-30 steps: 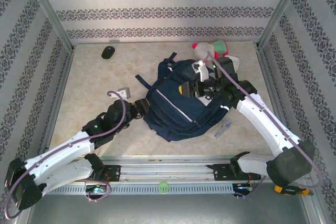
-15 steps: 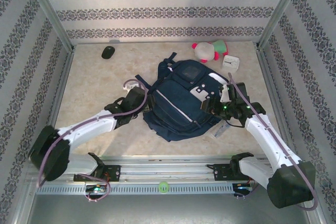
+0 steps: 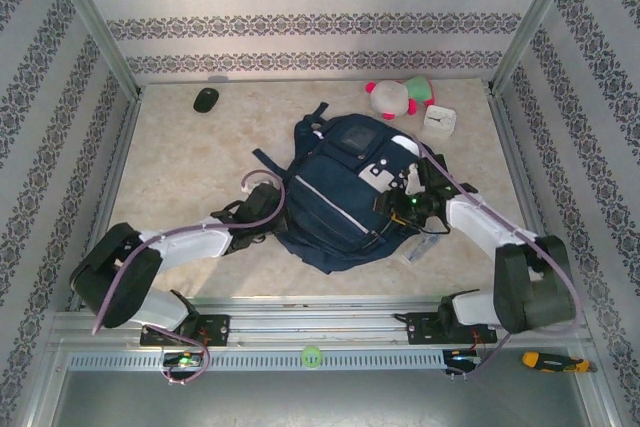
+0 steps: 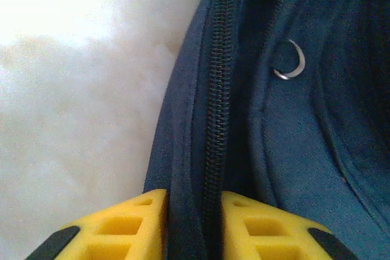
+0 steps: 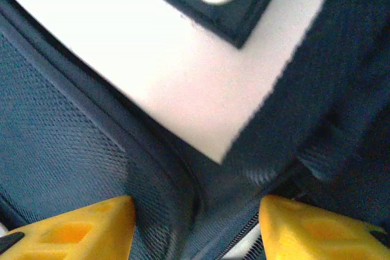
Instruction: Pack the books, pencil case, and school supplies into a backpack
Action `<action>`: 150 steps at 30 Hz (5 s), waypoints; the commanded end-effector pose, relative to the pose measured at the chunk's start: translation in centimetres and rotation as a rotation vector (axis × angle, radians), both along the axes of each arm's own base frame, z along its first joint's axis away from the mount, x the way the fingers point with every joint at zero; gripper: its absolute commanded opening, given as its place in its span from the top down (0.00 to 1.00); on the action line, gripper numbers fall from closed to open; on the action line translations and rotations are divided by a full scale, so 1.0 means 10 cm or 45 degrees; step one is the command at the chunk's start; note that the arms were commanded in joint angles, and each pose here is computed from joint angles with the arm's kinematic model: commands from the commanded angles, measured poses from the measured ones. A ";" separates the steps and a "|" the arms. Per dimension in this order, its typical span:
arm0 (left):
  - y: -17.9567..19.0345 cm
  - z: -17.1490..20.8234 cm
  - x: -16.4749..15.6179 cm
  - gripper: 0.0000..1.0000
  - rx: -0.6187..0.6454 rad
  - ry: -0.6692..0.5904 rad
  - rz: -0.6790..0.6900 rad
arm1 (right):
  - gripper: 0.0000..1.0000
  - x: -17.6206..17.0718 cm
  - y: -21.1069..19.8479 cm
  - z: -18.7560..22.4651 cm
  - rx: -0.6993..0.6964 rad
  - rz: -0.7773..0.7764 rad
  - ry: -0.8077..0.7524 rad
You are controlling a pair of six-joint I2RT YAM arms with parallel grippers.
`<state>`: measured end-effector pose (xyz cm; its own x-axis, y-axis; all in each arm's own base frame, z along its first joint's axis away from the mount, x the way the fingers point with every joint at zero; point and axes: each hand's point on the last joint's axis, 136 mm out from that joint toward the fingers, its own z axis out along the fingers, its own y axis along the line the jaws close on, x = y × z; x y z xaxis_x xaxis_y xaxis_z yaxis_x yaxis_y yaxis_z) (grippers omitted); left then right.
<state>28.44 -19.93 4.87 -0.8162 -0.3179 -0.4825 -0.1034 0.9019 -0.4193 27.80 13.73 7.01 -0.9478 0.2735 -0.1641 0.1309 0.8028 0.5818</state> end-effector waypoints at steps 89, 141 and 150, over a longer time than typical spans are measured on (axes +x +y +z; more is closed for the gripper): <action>0.33 0.53 0.42 0.29 0.674 -0.605 -1.550 | 0.58 -1.27 1.00 0.77 -0.514 2.165 -1.371; 0.22 0.59 0.75 0.26 0.551 -0.758 -1.501 | 1.00 -0.39 1.41 1.53 -0.338 1.830 -1.698; 0.02 0.60 0.77 0.45 0.409 -0.782 -1.512 | 1.00 -0.24 1.40 1.57 -0.377 1.756 -1.675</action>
<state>35.69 -18.07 8.99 -0.1979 0.6708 -0.7147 0.8998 0.4136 0.1390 25.05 26.50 19.97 0.2537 -0.6751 -0.6927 -0.9322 0.0206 -0.3615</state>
